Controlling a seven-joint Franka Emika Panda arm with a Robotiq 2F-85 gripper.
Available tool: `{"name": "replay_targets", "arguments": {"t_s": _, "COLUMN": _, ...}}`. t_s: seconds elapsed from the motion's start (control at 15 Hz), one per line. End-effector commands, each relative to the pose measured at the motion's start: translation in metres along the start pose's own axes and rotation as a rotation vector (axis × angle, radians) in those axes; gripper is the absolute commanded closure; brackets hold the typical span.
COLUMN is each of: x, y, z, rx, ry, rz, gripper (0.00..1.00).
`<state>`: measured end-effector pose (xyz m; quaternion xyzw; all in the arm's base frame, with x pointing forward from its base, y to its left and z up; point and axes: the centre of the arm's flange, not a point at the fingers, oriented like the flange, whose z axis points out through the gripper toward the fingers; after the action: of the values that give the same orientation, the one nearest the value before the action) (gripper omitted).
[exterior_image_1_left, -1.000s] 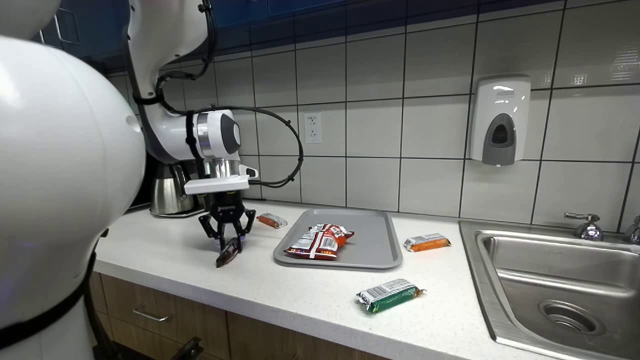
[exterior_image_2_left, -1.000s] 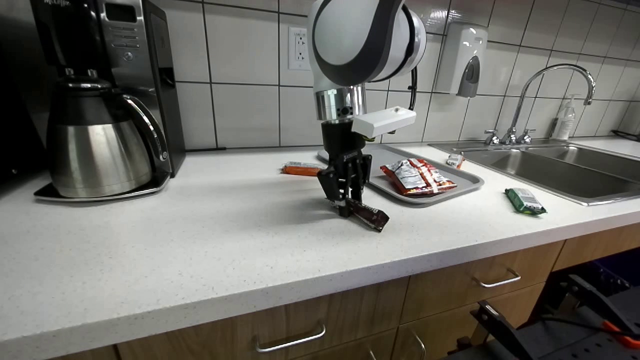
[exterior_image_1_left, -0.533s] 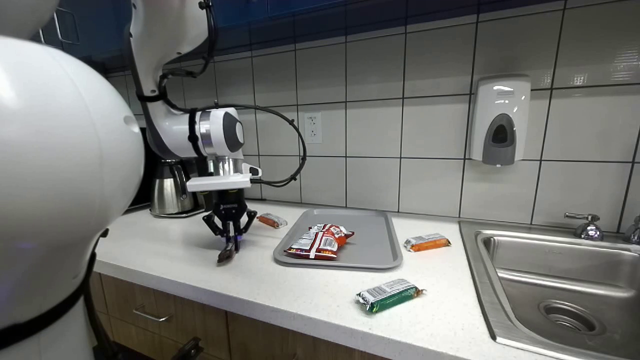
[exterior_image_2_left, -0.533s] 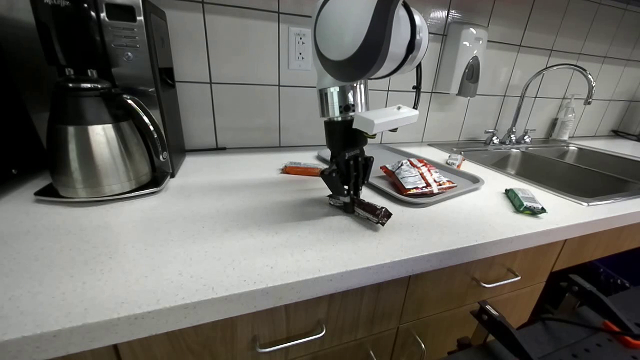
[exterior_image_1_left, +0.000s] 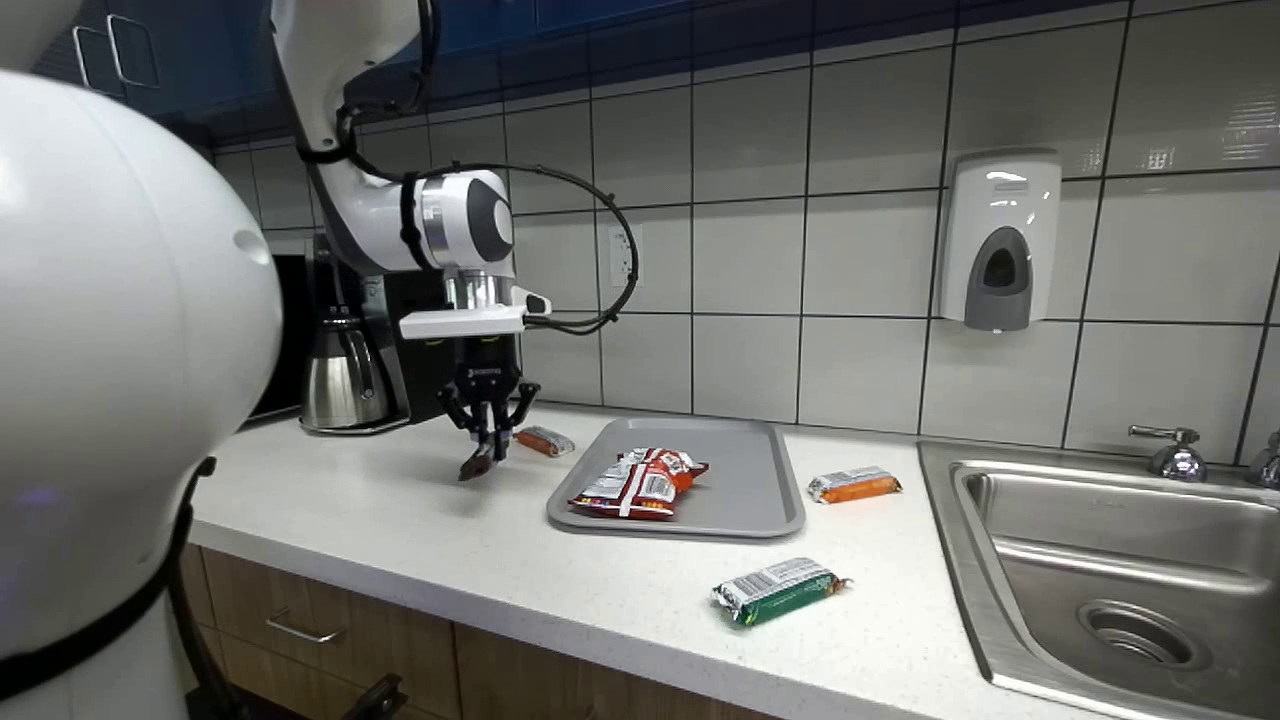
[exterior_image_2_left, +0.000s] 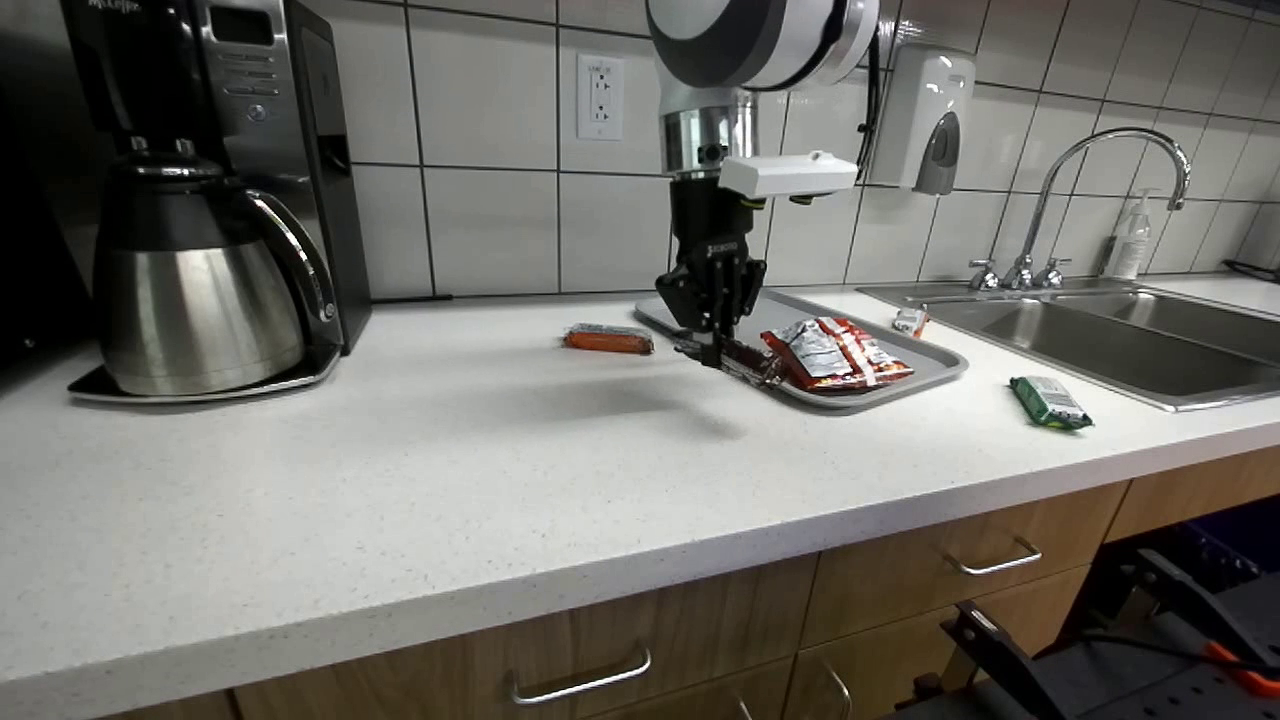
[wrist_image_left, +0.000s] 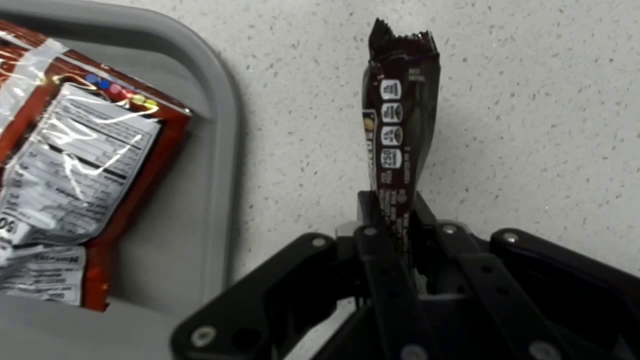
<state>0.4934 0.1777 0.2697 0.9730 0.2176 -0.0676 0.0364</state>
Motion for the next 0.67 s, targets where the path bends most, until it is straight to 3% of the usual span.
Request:
{"name": "replay_targets", "arguments": {"t_s": 0.0, "x": 0.016, "y": 0.031, "z": -0.027, "rx": 0.009, "ry": 0.001, "rz": 0.079, "gripper": 0.96}}
{"name": "replay_targets", "arguments": {"t_s": 0.6, "x": 0.038, "y": 0.115, "z": -0.042, "rx": -0.006, "ry": 0.031, "rz": 0.266, "gripper": 0.96}}
